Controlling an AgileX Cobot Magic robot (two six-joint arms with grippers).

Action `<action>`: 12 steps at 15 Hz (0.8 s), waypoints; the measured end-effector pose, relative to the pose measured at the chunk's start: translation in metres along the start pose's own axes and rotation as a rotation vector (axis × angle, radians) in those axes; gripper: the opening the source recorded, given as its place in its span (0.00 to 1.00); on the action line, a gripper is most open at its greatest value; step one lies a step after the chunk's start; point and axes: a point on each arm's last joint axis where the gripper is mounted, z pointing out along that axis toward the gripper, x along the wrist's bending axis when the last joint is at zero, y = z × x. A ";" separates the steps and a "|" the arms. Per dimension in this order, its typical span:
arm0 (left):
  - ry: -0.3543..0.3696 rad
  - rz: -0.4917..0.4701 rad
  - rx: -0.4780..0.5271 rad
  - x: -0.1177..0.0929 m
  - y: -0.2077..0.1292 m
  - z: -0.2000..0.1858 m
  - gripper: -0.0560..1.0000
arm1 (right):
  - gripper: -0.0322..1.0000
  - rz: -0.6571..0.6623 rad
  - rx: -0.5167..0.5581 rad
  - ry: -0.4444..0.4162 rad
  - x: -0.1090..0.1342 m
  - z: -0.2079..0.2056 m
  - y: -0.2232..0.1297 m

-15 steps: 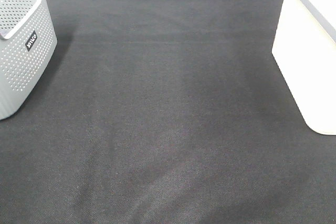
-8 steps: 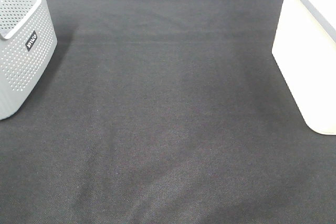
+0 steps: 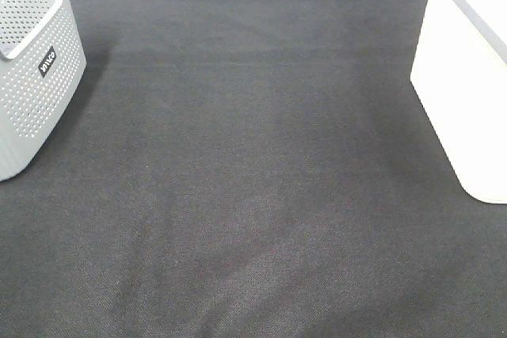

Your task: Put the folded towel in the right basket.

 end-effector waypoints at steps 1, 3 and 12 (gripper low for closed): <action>0.000 0.000 0.000 0.000 0.000 0.000 0.99 | 0.97 0.000 0.009 0.001 0.000 0.002 -0.001; 0.000 0.000 0.000 0.000 0.000 0.000 0.99 | 0.97 0.000 0.005 0.000 0.000 0.004 -0.001; 0.000 0.000 0.000 0.000 0.000 0.000 0.99 | 0.97 -0.041 -0.063 0.062 -0.002 0.012 0.001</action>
